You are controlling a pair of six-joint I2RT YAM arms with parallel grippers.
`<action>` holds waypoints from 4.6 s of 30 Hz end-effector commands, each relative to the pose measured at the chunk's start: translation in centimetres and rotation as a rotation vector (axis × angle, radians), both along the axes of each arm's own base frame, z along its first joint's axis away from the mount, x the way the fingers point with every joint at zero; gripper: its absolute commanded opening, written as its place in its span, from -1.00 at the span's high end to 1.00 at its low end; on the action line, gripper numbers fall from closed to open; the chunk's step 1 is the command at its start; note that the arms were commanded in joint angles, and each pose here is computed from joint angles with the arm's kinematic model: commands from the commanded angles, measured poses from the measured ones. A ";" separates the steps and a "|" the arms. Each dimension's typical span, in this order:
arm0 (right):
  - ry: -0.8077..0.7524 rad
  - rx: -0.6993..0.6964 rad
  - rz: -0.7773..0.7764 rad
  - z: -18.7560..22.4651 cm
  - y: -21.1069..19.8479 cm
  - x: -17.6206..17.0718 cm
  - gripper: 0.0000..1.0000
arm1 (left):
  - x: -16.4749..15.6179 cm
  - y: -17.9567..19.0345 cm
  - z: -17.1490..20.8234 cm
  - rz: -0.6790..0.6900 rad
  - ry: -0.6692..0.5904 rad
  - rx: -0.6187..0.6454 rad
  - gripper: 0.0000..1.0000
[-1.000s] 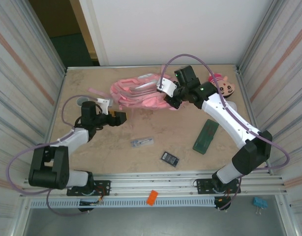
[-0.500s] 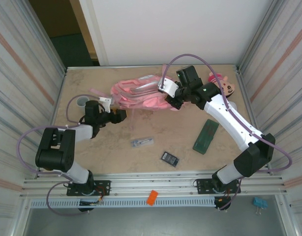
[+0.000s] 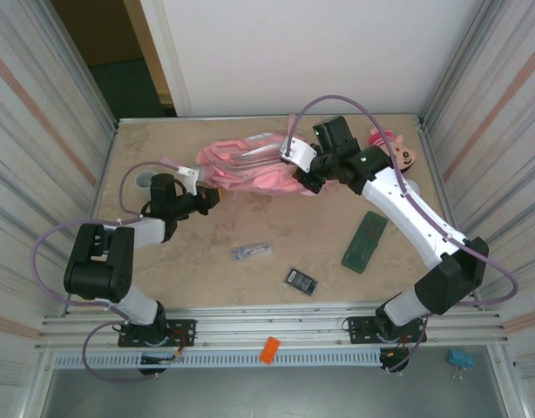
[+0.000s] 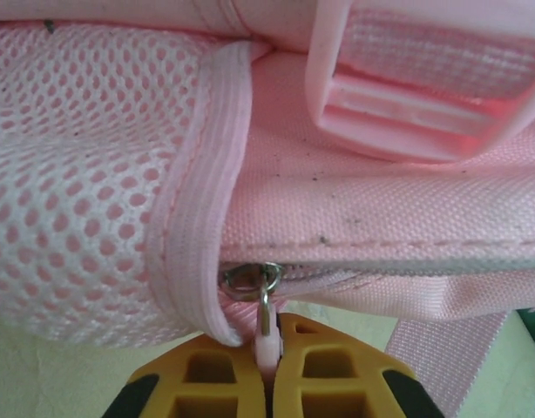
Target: Pack books, pencil case, and school supplies into a backpack
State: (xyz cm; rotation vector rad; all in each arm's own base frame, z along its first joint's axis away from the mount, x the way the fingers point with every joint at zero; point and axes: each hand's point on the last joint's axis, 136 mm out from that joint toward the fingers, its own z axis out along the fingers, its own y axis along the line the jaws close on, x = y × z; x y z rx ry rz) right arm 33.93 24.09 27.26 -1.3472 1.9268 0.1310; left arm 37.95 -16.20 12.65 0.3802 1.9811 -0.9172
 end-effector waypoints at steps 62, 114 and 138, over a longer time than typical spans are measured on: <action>0.033 0.155 0.408 1.8 2.1 -6.0 1.00 | -7.3 -7.8 14.1 -0.453 -0.437 0.529 -0.94; 0.292 0.304 -0.990 -2.1 1.6 -6.0 0.10 | -8.7 -13.7 15.9 -0.552 0.033 -0.032 1.00; 0.347 0.190 -1.071 -2.8 -2.6 -5.9 0.83 | -8.5 -13.1 15.7 -0.546 0.015 0.017 1.00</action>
